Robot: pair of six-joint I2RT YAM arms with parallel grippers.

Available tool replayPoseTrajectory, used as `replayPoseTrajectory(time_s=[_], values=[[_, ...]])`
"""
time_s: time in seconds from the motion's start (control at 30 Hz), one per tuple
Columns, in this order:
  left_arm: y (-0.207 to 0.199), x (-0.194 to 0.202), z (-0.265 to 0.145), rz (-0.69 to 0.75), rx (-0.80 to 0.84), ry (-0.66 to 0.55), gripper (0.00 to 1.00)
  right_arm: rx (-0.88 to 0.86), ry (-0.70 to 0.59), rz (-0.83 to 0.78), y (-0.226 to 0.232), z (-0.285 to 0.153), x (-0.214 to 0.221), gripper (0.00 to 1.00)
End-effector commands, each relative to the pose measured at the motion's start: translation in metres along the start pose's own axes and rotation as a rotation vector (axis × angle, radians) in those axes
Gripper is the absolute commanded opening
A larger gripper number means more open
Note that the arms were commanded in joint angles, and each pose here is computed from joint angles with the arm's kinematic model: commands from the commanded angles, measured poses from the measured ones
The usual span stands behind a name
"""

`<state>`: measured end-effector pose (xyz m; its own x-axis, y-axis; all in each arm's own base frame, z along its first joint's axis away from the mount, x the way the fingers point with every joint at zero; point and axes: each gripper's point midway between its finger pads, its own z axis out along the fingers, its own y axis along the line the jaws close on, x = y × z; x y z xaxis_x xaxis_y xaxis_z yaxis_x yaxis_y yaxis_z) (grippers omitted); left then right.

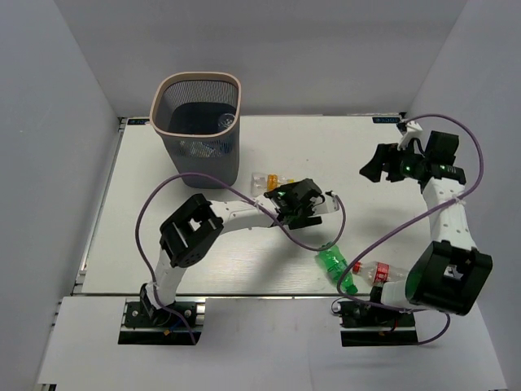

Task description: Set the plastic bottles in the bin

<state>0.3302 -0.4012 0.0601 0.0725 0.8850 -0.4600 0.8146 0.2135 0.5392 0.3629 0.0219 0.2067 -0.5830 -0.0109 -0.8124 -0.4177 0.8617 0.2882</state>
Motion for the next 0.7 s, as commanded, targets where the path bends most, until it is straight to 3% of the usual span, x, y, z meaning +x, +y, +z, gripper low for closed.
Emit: replayPoseTrajectory(time_s=[0.0, 0.13, 0.27, 0.33, 0.37, 0.5, 0.57, 0.67], values=[[0.029, -0.014, -0.002, 0.072, -0.092, -0.01, 0.99, -0.058, -0.053, -0.055, 0.017, -0.019, -0.002, 0.89], [0.029, -0.014, 0.009, 0.075, -0.09, -0.019, 0.99, -0.08, -0.032, -0.019, 0.02, -0.022, 0.018, 0.89], [0.005, -0.011, 0.018, 0.049, 0.014, -0.026, 0.95, -0.091, -0.03, 0.006, 0.021, -0.024, 0.024, 0.89], [-0.017, -0.014, 0.018, 0.044, 0.127, -0.059, 0.84, -0.103, -0.039, 0.012, 0.021, -0.023, 0.023, 0.89], [-0.025, -0.012, 0.019, 0.036, 0.157, -0.064, 0.66, -0.1, -0.041, 0.013, 0.02, -0.023, 0.022, 0.89], [-0.046, -0.012, 0.006, 0.017, 0.285, -0.077, 0.4, -0.116, -0.051, 0.022, 0.021, -0.023, 0.021, 0.89], [-0.053, -0.017, -0.006, 0.003, 0.322, -0.085, 0.32, -0.126, -0.055, 0.023, 0.023, -0.023, 0.021, 0.88], [-0.037, -0.038, -0.035, -0.059, 0.312, -0.15, 0.29, -0.13, -0.051, 0.018, 0.022, -0.021, 0.025, 0.88]])
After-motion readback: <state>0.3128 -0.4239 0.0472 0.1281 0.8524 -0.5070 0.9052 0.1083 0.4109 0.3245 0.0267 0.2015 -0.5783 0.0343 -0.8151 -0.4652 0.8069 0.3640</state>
